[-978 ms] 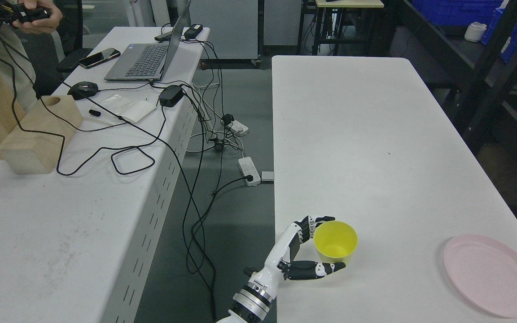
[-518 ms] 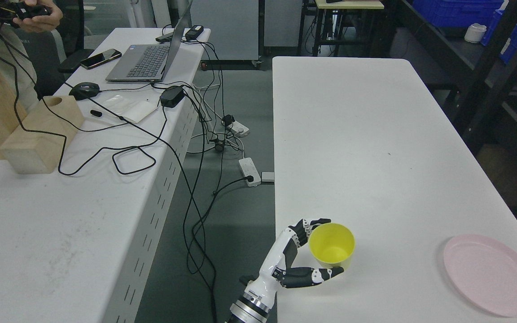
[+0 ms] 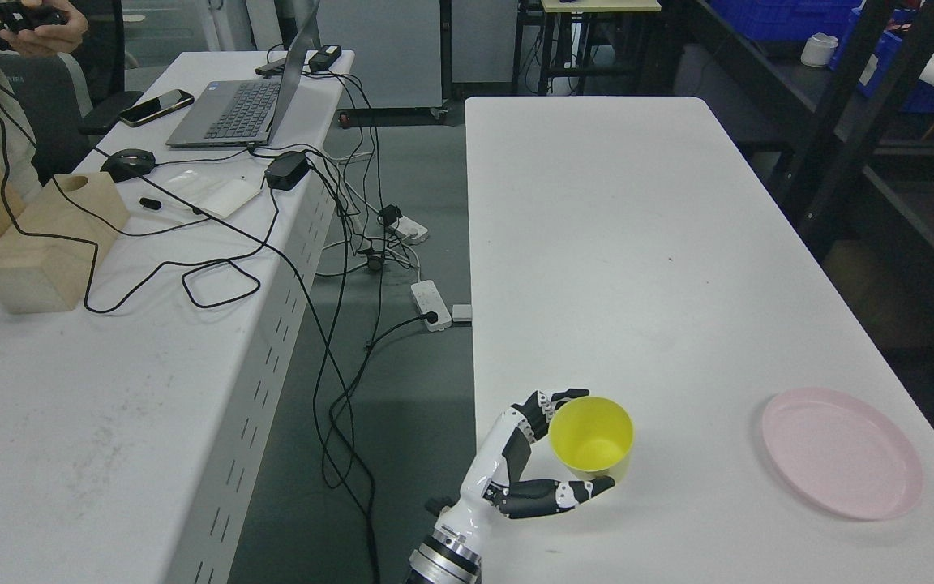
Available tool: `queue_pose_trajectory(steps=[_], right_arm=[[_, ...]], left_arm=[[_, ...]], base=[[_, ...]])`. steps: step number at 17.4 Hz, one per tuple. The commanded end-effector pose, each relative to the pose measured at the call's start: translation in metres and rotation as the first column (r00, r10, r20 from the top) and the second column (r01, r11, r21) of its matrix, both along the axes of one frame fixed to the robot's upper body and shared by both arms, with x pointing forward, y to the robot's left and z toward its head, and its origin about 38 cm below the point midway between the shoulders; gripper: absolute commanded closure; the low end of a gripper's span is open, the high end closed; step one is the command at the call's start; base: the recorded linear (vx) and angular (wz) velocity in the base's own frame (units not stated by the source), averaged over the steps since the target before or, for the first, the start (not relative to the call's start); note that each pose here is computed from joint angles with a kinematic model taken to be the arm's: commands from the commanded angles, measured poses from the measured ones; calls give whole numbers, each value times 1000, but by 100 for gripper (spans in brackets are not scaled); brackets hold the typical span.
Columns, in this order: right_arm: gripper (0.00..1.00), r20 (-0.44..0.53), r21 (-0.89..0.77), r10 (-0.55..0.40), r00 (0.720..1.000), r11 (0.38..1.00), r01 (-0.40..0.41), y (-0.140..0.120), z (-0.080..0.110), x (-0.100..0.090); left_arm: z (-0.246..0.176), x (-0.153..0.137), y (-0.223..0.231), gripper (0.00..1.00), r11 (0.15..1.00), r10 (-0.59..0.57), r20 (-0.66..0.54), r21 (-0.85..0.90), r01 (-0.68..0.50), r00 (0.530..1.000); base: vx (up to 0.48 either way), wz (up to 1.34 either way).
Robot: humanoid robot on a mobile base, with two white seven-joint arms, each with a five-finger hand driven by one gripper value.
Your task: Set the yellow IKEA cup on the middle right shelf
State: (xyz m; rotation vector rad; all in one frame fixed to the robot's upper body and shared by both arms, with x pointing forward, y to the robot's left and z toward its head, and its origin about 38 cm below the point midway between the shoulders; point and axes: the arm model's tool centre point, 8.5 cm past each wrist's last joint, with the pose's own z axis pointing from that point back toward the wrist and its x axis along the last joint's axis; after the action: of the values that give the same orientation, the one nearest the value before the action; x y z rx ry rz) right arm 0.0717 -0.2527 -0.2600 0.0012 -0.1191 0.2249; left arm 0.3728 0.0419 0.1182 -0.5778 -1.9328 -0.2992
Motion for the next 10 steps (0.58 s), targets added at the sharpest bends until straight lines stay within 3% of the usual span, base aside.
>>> queue_pose_trajectory(steps=[1,10], right_arm=[[1,-6,-17,-1,1000,1000,0,-11,0,-4],[1,-6,-17,-1,1000,1000,0,-11,0,-4]], left_arm=[[6,5,14,99,1000,29,18,-3,-29,999],[6,6,17,99,999,38,18,-5,-38,999]], base=[[-136,-237],[-164,-203]])
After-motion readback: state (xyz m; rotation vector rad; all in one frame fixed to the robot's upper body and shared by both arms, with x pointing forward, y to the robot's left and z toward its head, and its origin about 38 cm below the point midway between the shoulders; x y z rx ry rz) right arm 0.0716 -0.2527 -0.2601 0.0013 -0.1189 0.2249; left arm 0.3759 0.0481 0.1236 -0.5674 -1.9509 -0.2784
